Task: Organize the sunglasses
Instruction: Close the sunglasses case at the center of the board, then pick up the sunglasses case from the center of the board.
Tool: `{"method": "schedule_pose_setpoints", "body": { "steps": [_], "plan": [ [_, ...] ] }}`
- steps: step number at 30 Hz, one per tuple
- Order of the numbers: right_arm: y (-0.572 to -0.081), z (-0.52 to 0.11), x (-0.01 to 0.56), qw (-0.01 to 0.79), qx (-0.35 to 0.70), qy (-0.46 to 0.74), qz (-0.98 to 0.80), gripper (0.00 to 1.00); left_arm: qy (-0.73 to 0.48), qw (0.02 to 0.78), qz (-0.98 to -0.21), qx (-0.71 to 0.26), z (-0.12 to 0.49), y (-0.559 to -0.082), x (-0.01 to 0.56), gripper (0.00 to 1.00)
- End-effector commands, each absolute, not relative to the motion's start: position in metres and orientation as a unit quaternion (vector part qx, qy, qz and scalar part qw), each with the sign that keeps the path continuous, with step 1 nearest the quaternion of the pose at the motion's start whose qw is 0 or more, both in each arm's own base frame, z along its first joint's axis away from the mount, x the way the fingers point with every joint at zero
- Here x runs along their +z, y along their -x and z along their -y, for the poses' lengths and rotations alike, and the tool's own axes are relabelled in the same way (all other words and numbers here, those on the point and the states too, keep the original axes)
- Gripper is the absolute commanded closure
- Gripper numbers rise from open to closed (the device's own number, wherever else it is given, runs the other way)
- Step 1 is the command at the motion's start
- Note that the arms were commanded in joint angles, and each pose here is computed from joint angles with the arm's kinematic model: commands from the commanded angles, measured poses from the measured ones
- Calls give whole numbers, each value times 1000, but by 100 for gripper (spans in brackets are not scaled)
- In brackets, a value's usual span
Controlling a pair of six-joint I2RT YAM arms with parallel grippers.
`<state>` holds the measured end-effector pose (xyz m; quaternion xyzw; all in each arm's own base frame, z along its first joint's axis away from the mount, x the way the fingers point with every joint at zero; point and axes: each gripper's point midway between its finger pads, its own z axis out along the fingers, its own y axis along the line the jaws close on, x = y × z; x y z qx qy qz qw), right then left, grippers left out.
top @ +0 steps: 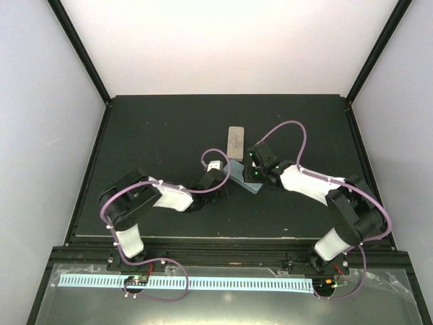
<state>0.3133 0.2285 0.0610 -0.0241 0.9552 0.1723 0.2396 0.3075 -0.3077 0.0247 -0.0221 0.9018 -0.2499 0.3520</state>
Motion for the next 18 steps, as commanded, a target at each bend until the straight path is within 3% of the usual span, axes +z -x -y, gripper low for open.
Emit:
{"method": "schedule_pose_setpoints", "body": {
  "steps": [1,4,7,12,18],
  "plan": [
    [-329,-217,79,292,127,55,-946,42,11,382,-895,-232,285,-303,63,77],
    [-330,-214,63,285,102,83,-949,16,4,399,-887,-232,270,-298,90,61],
    [-329,-217,50,267,91,112,-953,5,-12,403,-884,-236,259,-292,110,48],
    [-316,-229,38,231,123,135,-955,3,-25,409,-874,-261,244,-279,135,39],
    [-287,-233,34,218,108,160,-957,3,-33,412,-865,-283,233,-268,149,36]
  ]
}}
